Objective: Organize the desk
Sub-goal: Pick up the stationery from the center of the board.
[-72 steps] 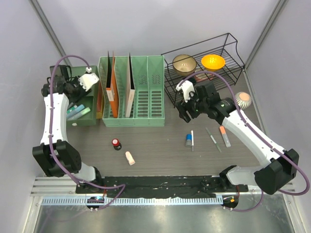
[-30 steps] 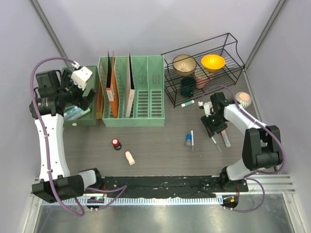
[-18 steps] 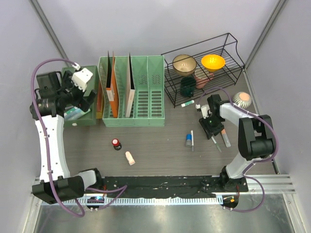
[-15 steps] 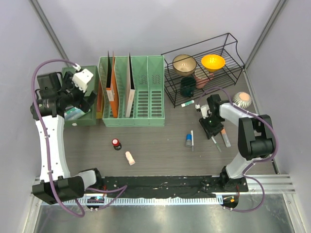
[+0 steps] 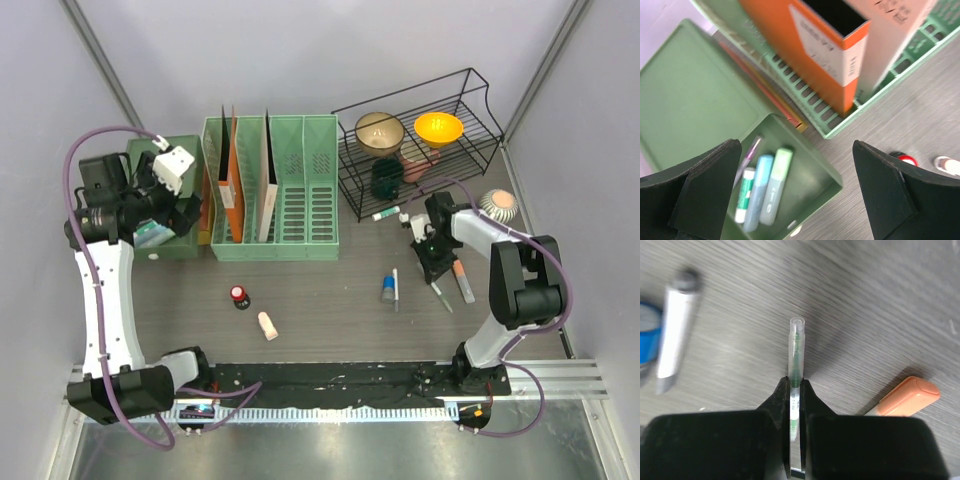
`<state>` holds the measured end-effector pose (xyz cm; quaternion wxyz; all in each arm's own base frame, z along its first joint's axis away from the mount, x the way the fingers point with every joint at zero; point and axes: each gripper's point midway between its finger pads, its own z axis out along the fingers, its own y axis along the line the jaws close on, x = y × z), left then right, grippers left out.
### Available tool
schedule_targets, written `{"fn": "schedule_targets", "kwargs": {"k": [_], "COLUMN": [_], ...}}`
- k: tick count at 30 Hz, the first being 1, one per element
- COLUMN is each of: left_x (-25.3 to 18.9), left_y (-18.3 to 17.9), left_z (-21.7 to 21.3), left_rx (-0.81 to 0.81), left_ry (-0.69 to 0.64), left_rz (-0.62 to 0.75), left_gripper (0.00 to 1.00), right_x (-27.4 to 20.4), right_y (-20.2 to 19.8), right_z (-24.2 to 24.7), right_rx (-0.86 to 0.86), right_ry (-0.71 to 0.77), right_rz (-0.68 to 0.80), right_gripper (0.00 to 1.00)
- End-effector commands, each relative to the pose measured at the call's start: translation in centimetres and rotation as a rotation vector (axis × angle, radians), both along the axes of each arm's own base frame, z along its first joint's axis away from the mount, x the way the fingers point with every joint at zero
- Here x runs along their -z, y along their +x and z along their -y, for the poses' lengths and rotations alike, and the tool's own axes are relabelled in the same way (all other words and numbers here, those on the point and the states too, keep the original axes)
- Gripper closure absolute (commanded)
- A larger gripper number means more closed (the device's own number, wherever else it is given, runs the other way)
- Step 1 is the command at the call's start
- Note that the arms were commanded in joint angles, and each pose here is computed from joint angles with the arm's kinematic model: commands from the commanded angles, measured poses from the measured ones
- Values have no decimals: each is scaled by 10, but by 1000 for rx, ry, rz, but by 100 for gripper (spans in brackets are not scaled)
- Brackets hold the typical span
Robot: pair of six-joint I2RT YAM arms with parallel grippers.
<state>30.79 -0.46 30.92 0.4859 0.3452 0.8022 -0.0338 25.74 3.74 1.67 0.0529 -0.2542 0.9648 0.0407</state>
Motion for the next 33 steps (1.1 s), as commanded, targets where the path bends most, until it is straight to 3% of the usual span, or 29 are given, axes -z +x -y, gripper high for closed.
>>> {"fn": "schedule_targets", "kwargs": {"k": [1, 11, 14, 18, 23, 33], "left_x": [-16, -29, -43, -55, -56, -88], "left_y": [-15, -44, -45, -42, -38, -24], "left_z": [29, 115, 139, 171, 211, 251], "left_rx": [104, 374, 446, 513, 589, 652], "left_ry": [-113, -458, -571, -623, -669, -790], "left_rz": [25, -53, -19, 33, -6, 49], "left_gripper": [0, 0, 0, 0, 1, 3], "right_x": [-56, -226, -271, -320, -349, -366], "right_y": [26, 50, 47, 48, 41, 20], "right_z": [-31, -131, -169, -209, -242, -273], "right_rx": [-52, -269, -344, -410, -478, -538], "right_ry": [126, 441, 597, 778, 941, 1063], "right_rz": [143, 444, 538, 640, 673, 681], "right_gripper": [99, 99, 99, 99, 99, 99]}}
